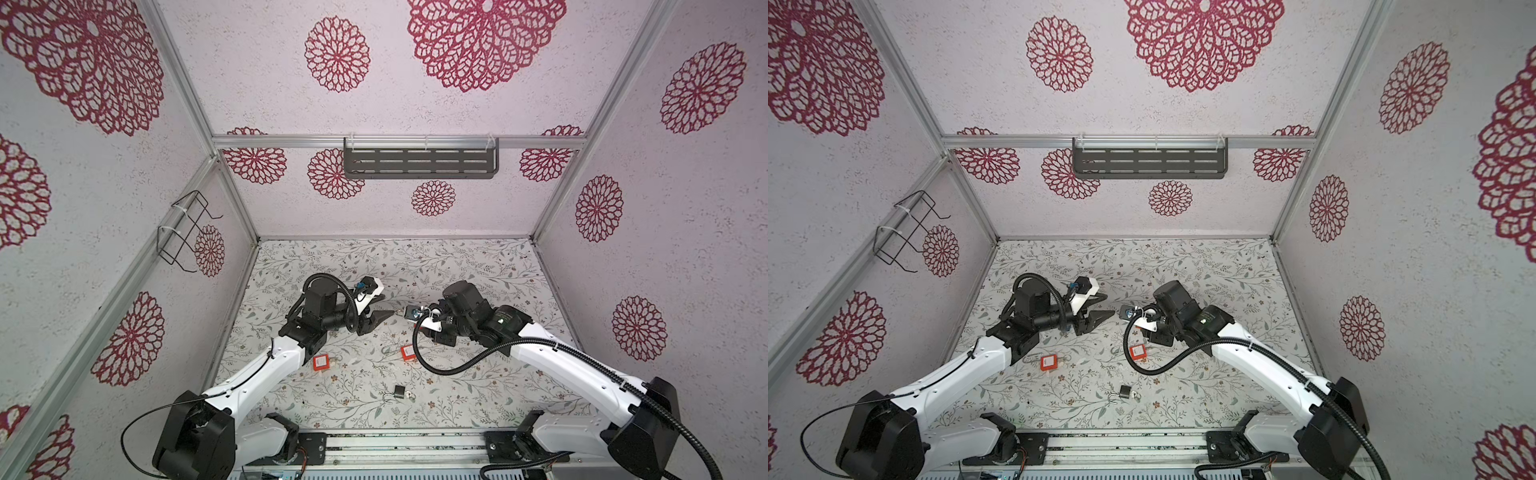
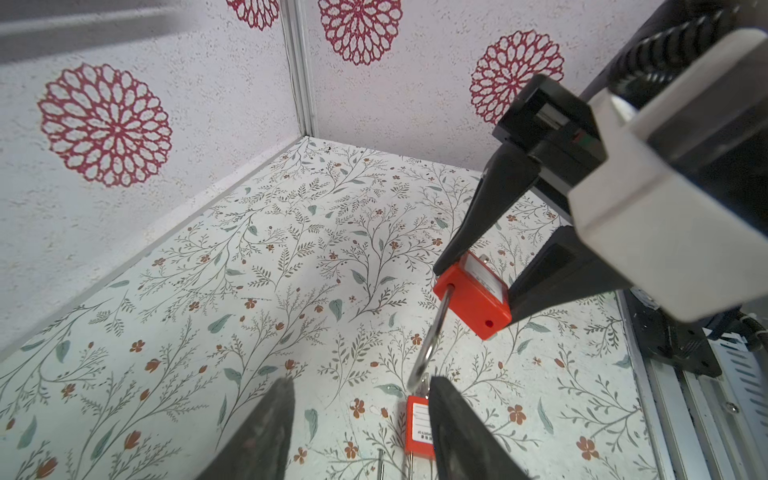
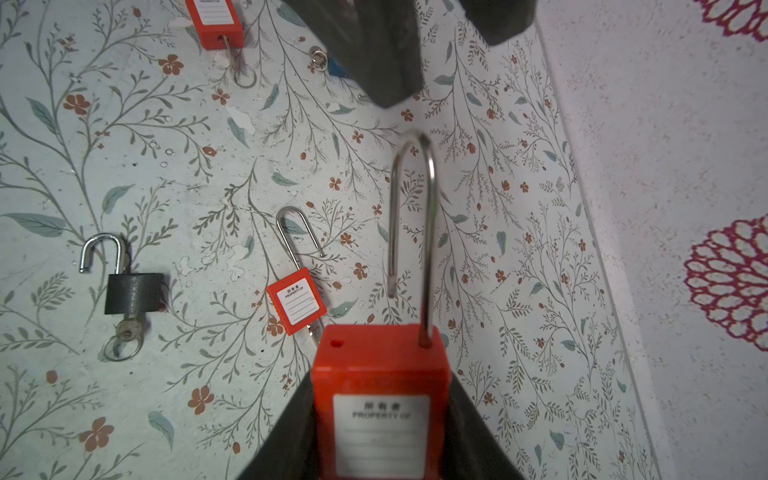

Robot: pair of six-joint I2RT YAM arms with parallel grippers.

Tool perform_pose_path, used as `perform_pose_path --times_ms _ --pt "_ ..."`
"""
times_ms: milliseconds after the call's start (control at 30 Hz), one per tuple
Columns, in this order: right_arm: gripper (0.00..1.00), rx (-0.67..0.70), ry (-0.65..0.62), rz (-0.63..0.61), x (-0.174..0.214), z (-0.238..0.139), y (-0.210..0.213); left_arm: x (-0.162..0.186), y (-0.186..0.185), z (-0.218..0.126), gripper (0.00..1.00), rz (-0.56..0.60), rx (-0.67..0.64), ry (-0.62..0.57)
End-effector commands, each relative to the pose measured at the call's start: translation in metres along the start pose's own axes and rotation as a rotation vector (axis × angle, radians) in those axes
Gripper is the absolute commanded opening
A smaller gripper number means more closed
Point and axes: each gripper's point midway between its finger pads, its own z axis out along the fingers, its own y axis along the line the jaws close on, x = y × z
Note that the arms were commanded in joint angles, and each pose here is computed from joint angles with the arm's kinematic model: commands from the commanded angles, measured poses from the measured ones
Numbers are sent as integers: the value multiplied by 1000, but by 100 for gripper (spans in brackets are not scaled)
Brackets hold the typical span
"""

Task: Lock with the key

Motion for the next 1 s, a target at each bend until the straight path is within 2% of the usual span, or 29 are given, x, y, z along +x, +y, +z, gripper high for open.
perform_pose_path --times_ms 0,600,833,967 --pt "28 17 -58 -10 -15 -10 -2 -3 -4 -1 56 37 4 -8" --pt "28 20 -57 -28 -17 -11 0 -4 -18 6 44 66 96 10" --pt "28 22 -53 -29 -16 -11 1 -3 -20 7 43 68 107 15" --pt "28 24 -52 -33 -16 -10 1 -1 -22 7 46 74 117 22"
